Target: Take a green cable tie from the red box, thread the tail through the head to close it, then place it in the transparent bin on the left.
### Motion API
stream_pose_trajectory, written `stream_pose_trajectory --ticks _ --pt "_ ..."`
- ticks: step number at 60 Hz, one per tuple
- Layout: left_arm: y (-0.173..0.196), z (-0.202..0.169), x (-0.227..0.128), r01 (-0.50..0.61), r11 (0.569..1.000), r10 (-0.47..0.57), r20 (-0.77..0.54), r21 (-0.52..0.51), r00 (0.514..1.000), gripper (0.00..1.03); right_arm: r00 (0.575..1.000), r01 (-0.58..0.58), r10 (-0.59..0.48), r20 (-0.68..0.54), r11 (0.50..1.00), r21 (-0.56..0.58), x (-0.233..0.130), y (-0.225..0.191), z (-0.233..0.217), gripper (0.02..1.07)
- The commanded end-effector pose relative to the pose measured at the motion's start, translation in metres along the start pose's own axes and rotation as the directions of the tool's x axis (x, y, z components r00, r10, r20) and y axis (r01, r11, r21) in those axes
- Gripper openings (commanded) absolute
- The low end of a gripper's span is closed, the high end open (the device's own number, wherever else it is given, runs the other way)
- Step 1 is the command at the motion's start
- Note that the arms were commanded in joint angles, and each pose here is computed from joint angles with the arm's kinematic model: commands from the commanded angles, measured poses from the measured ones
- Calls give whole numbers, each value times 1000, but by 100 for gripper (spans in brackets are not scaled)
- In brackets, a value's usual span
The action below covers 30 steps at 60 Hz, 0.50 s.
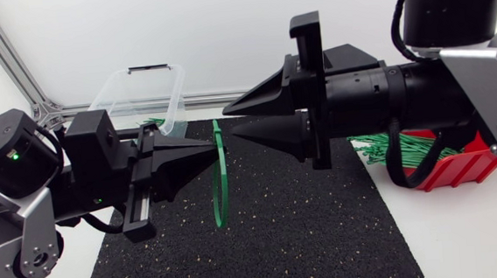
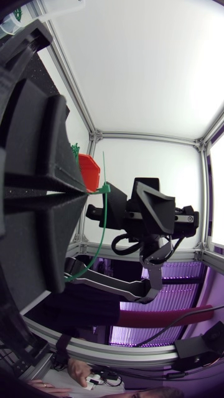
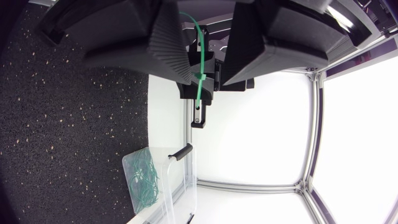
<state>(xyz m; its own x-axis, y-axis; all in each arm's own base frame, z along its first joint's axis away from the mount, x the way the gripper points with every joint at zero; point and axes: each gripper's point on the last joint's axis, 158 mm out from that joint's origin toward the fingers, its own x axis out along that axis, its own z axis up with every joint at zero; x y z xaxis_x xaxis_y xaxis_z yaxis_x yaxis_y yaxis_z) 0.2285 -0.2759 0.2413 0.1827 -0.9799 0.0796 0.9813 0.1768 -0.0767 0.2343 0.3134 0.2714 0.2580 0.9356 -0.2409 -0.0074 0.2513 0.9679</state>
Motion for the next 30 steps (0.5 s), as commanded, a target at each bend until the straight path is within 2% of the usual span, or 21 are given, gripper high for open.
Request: stream_pose_trajectory --ticks 1,11,14,17,30 --pt "1 9 2 19 1000 -19 14 -9 1000 4 1000 -7 7 10 1000 -9 -4 -1 0 69" --pt "-4 9 2 36 999 -36 12 -19 999 4 998 17 -18 57 1000 20 -7 -13 20 67" --pt "-6 7 2 50 998 -50 7 -27 999 4 998 29 -31 58 999 30 -4 -19 23 54" --pt "-7 4 3 58 998 -58 0 -35 998 4 997 26 -28 67 999 27 -4 -19 26 47" --pt "-9 2 5 72 996 -73 -5 -47 997 4 999 27 -27 25 1000 14 11 -16 17 47"
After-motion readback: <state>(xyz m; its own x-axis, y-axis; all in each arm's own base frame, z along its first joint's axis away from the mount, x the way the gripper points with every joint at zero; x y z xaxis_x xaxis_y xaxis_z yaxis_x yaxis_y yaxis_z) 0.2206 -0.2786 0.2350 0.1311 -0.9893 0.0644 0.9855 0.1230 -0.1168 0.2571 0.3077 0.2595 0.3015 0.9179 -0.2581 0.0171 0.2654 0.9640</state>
